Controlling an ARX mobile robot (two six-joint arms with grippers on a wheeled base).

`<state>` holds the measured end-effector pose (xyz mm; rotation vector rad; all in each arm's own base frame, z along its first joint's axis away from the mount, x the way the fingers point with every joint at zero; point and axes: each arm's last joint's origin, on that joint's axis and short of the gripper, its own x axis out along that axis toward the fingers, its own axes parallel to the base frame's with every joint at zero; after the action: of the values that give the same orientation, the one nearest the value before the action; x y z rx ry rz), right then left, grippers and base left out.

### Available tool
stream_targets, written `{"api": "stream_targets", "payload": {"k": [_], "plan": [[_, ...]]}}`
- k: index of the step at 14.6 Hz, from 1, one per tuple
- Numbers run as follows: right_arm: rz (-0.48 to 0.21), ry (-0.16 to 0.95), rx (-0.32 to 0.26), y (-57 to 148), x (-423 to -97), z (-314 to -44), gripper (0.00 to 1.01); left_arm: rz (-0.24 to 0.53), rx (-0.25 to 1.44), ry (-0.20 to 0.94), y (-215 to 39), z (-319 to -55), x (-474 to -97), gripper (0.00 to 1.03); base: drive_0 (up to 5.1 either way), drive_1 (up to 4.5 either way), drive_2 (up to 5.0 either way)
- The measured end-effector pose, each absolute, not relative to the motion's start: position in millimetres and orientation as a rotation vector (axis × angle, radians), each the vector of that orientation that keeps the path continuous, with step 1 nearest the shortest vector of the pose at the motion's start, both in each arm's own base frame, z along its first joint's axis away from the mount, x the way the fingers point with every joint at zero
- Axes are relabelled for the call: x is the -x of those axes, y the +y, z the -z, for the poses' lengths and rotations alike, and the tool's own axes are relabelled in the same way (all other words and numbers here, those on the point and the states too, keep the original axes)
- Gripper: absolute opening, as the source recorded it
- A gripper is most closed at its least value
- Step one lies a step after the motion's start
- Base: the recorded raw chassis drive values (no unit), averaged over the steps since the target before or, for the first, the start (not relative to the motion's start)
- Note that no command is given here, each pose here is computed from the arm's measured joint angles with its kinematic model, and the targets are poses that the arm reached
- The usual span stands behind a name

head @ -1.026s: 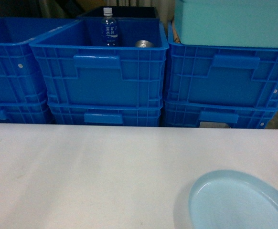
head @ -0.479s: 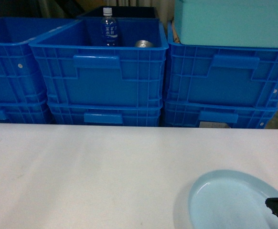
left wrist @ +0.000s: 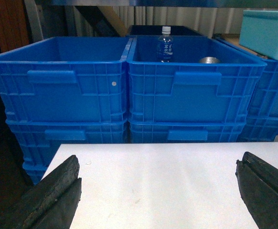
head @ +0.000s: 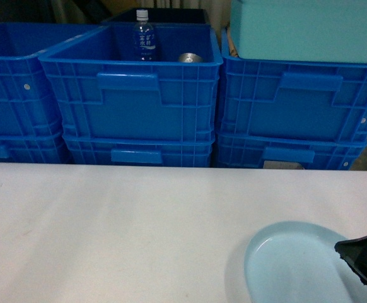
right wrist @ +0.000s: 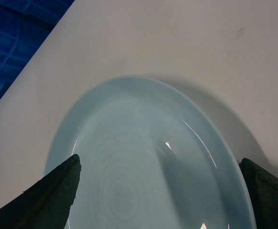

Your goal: Place blue tray on left shelf second layer neatly

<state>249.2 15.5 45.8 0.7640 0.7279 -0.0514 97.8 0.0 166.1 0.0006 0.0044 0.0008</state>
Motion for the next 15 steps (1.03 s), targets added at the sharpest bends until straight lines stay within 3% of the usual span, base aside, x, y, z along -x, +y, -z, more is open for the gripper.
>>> {"api": "stream_targets", "payload": {"k": [3,5,6,9,12,14,15], "plan": [[0.063,0.729,-0.749,18,-250,-42,0.95,-0.001,-0.001,0.004,0,-166,-98,0.98,0.0,0.00,0.0],[0.071,0.735,-0.734,17,-247,-36,0.73,-0.001,-0.001,0.004,0,-166,-98,0.98,0.0,0.00,0.0],[0.085,0.729,-0.711,15,-241,-27,0.45,-0.001,-0.001,0.004,0,-166,-98,0.98,0.0,0.00,0.0],[0.100,0.728,-0.697,2,-234,-18,0.04,-0.001,-0.001,0.004,0,-166,-98,0.98,0.0,0.00,0.0],[0.076,0.731,-0.695,-21,-219,-18,0.02,-0.001,-0.001,0.004,0,-166,-98,0.98,0.0,0.00,0.0],[0.064,0.750,-0.637,-22,-214,-28,0.02,0.000,-0.001,0.004,0,-166,-98,0.98,0.0,0.00,0.0],[0.049,0.747,-0.579,-19,-215,-44,0.02,-0.001,-0.001,0.004,0,-166,-98,0.98,0.0,0.00,0.0]]}}
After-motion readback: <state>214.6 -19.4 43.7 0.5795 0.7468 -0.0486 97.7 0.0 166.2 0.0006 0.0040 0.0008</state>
